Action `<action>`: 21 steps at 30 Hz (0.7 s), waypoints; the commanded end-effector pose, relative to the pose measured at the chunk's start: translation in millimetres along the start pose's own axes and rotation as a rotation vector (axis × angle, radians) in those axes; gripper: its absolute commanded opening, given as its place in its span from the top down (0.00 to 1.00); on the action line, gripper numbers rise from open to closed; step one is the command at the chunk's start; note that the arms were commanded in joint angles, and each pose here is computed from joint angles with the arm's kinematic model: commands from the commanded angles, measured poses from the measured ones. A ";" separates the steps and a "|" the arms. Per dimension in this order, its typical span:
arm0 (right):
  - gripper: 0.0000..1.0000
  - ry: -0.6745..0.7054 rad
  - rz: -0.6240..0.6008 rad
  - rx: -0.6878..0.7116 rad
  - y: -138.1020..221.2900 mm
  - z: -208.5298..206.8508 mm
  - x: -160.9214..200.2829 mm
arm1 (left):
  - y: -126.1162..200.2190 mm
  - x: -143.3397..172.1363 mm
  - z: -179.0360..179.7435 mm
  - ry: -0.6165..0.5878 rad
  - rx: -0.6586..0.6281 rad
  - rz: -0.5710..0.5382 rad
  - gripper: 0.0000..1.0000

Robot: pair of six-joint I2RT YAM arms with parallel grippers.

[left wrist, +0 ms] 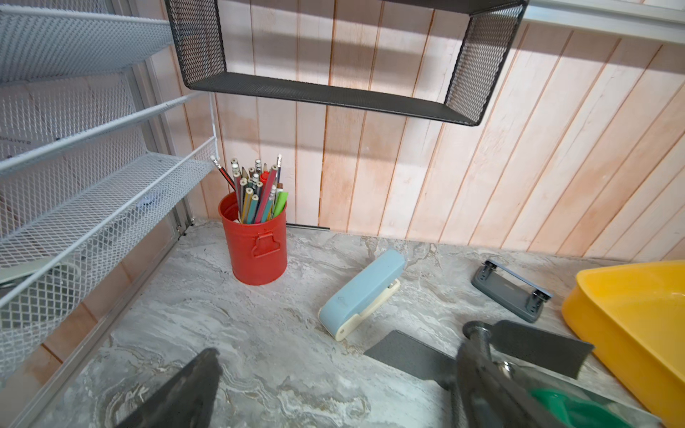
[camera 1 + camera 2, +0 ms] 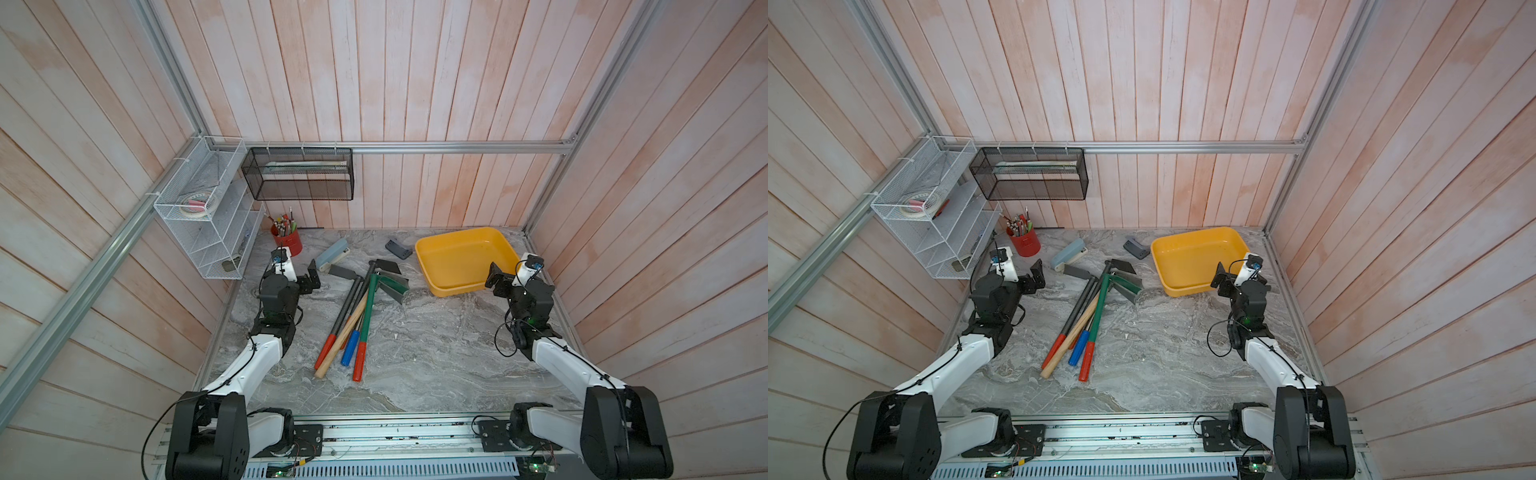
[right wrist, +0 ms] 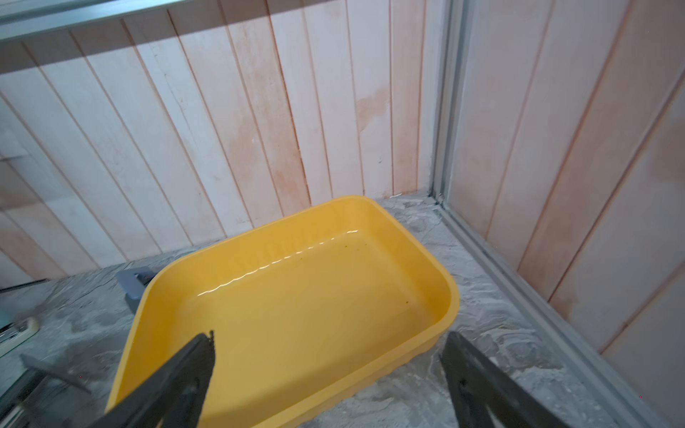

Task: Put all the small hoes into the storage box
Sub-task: Pick up the hoe from the center of the board.

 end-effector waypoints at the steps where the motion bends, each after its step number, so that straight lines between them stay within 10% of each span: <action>1: 0.02 -0.032 0.134 -0.080 6.0 28.4 20.0 | 8.0 14.2 0.9 0.053 -0.049 0.115 0.00; 21: 0.02 -0.116 0.476 -0.407 55.0 175.9 58.2 | 57.4 94.5 -45.2 0.202 0.062 0.548 0.00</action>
Point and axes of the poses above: each gripper's point midway between its finger pads, its own y axis back along the fingers, its own z axis along the line the jaws close on, x = y × z, the point moved 1 cm from there along y, back along the fingers, and after that the axes turned 8 degrees about y, right-handed, at the moved point
